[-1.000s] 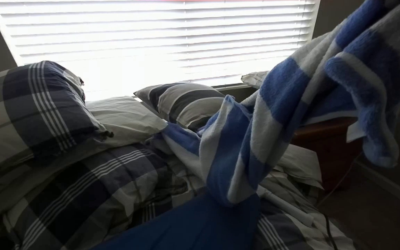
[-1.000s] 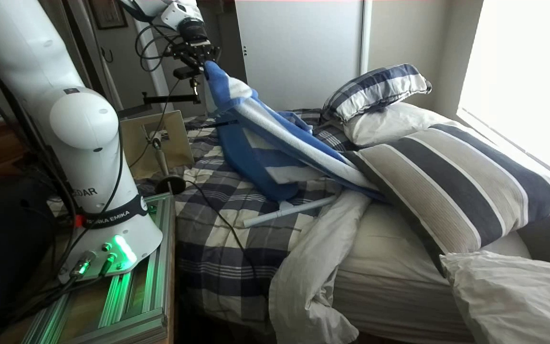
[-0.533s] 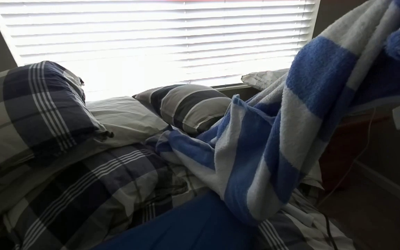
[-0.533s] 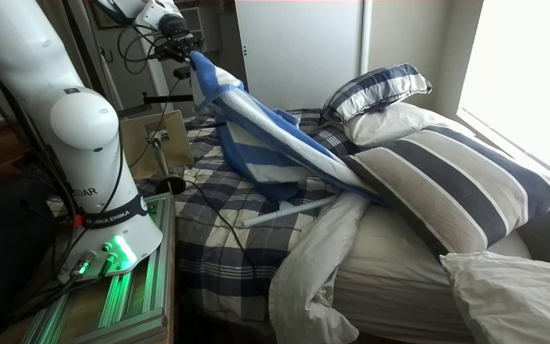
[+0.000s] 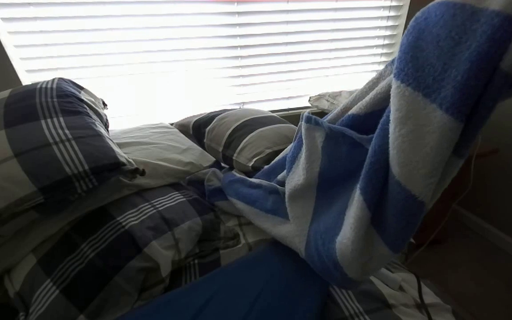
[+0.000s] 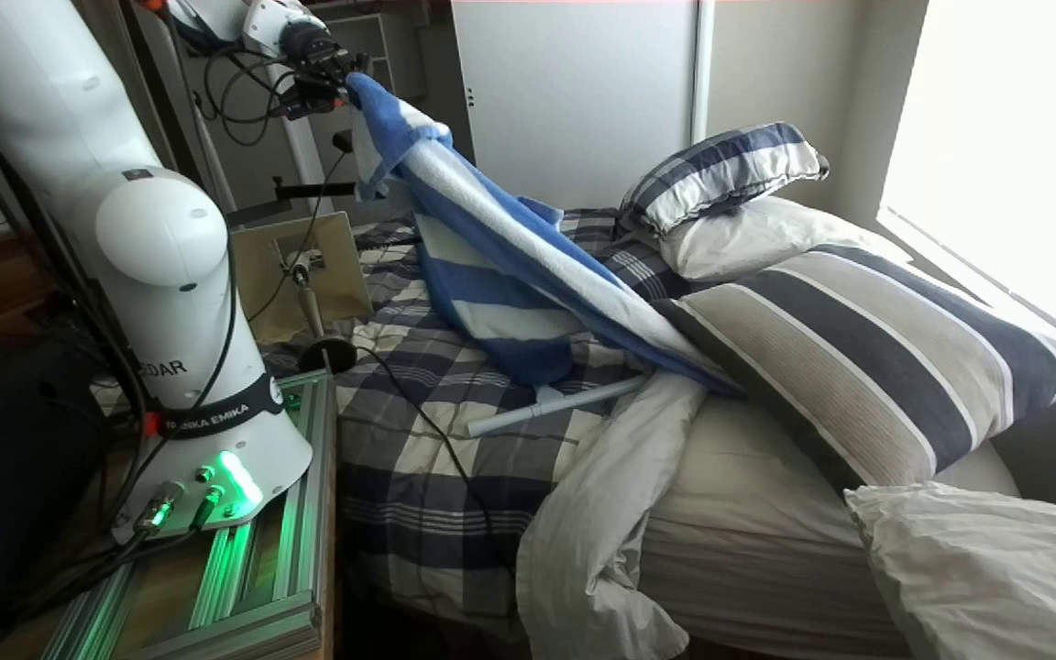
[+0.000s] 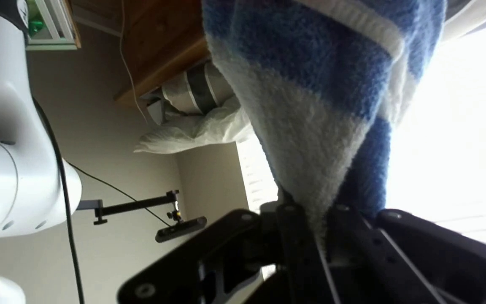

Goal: Pull out the towel on the bed

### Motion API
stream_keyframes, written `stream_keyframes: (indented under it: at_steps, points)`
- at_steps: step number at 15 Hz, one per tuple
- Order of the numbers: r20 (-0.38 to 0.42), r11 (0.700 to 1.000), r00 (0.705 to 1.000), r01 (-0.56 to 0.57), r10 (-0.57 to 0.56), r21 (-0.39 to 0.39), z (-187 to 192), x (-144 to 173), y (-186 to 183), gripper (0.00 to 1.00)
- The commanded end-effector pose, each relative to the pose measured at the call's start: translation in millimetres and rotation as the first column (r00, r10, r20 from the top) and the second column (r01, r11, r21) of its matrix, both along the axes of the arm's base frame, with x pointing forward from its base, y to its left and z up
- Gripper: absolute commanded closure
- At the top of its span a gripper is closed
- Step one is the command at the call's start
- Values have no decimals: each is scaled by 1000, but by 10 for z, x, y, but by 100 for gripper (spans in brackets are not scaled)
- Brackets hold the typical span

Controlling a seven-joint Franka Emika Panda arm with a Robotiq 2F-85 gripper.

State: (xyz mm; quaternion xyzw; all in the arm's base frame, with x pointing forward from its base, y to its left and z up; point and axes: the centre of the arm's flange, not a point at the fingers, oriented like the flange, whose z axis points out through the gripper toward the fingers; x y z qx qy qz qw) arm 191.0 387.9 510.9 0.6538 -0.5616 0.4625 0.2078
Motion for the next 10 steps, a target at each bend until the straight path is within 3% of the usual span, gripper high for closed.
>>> stream_keyframes:
  at_steps: [1, 5, 10]
  points:
    - [128, 990, 990, -50, 67, -134, 162, -194, 206, 98]
    - [210, 974, 967, -101, 144, -201, 173, -304, 308, 98]
    - [232, 956, 948, -161, 219, -245, 140, -371, 399, 98]
